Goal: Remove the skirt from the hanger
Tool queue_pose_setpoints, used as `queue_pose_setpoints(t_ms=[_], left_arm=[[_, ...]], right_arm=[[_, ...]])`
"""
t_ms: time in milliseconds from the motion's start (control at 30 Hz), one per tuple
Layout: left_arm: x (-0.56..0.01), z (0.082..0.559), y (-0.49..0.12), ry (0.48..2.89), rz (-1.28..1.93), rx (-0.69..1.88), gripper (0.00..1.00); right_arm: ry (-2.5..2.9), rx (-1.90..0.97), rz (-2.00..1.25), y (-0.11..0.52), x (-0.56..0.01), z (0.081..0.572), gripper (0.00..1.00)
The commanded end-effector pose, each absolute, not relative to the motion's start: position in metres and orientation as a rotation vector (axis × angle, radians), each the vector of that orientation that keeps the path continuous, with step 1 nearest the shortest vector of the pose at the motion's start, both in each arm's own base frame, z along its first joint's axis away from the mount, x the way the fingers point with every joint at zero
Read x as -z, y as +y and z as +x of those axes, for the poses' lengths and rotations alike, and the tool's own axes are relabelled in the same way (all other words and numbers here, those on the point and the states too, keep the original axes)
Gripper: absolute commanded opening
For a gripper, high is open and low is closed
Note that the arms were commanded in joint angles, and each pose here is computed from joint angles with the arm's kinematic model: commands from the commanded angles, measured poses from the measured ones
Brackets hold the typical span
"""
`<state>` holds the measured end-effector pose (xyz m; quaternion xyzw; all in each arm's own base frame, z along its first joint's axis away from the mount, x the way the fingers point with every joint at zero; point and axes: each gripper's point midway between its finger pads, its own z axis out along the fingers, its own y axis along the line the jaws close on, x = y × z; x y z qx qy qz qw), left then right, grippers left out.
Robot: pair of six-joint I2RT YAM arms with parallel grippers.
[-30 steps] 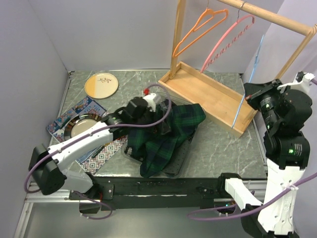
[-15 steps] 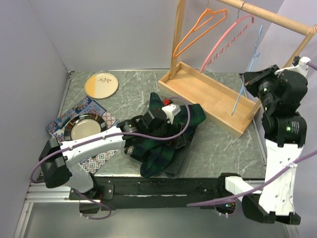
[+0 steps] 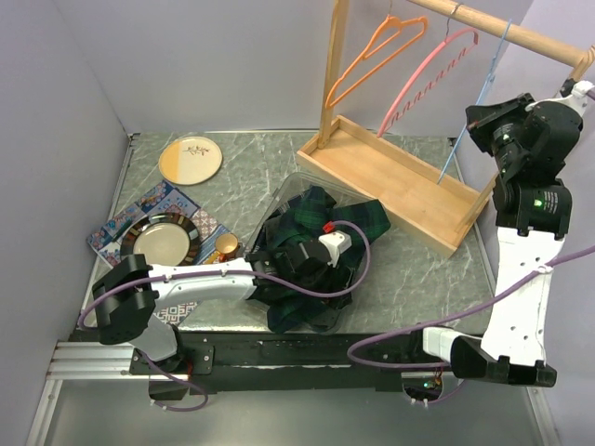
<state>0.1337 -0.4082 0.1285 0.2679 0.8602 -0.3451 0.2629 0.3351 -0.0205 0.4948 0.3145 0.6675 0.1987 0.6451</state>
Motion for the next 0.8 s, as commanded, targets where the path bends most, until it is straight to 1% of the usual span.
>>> queue_pose_setpoints(t_ms=[0, 267, 400, 500, 633, 700, 733, 767], left_arm=[[-0.13, 0.132, -0.414, 2.31, 0.719, 0.934, 0.94], [-0.129, 0.131, -0.412, 2.319, 0.724, 0.926, 0.94], [-0.136, 0.131, -0.413, 2.307, 0.724, 0.936, 0.95], [-0.136, 0.136, -0.409, 2.309, 0.712, 0.89, 0.95], [-0.147, 0.134, -0.413, 2.283, 0.708, 0.929, 0.95], [-0.155, 0.138, -0.413, 2.278, 0.705, 0.909, 0.96], [-0.159, 0.141, -0.414, 2.268, 0.716, 0.895, 0.97], [-0.168, 0.143, -0.415, 2.26, 0.719, 0.88, 0.98]], right_arm=[[1.349, -0.502, 0.684, -0.028, -0.538, 0.338, 0.0], [1.281, -0.491, 0.749, -0.052, -0.544, 0.359, 0.0], [1.298, -0.491, 0.824, -0.065, -0.525, 0.369, 0.0], [1.306, -0.48, 0.847, -0.072, -0.514, 0.372, 0.0], [1.318, -0.455, 0.894, -0.082, -0.502, 0.372, 0.0], [1.356, -0.476, 0.893, -0.079, -0.491, 0.372, 0.11], [1.367, -0.472, 0.89, -0.079, -0.488, 0.371, 0.19], [1.376, -0.468, 0.883, -0.076, -0.489, 0.367, 0.34]])
